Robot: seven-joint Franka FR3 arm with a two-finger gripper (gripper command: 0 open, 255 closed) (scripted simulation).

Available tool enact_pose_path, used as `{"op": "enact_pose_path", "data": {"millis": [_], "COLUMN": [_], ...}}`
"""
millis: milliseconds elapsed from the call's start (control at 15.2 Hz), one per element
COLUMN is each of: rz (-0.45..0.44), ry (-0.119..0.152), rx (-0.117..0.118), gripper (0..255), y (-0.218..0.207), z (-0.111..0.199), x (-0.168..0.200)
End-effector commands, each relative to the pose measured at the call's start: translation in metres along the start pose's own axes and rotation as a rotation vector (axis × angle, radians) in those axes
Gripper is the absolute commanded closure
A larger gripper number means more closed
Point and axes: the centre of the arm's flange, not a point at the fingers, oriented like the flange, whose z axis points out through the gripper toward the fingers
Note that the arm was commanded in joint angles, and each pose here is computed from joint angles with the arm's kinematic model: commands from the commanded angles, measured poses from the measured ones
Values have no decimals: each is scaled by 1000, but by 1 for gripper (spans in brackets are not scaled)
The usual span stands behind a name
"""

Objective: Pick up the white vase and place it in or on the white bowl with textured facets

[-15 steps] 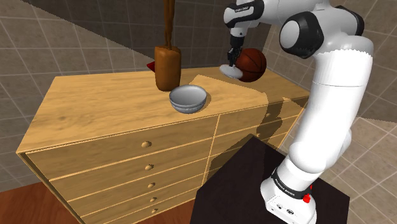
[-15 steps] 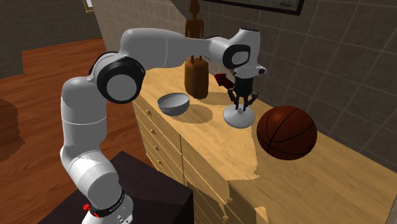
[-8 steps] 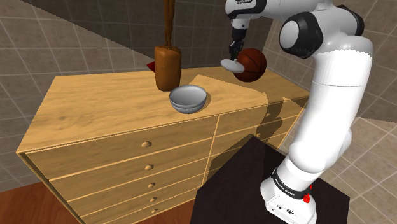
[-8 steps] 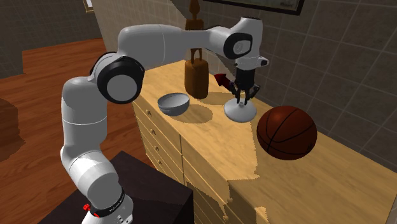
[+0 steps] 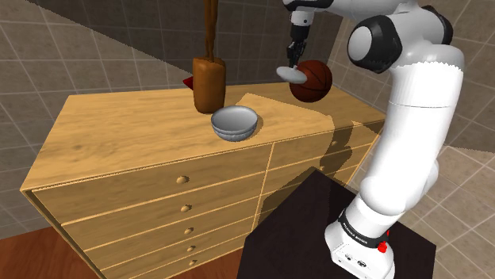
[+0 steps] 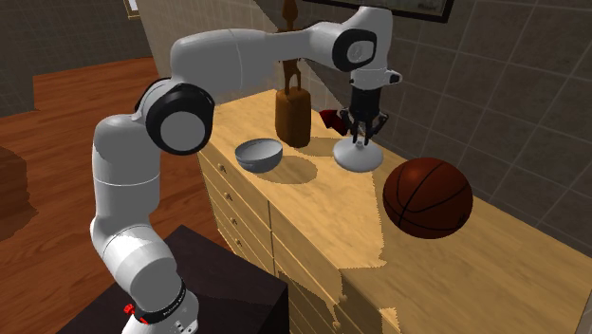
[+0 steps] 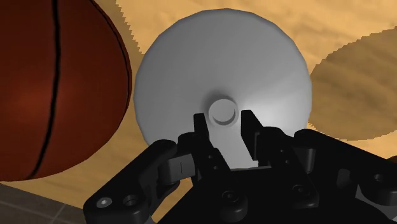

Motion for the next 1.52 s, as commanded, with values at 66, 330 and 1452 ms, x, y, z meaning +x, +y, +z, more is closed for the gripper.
{"op": "enact_pose_path", "data": {"millis": [66, 330, 1452], "rz": [0, 0, 0], "ry": [0, 0, 0], "rx": [0, 0, 0], "gripper": [255, 255, 255], "y": [-32, -84, -305], "z": [-7, -17, -57], "x": [0, 1, 3]}}
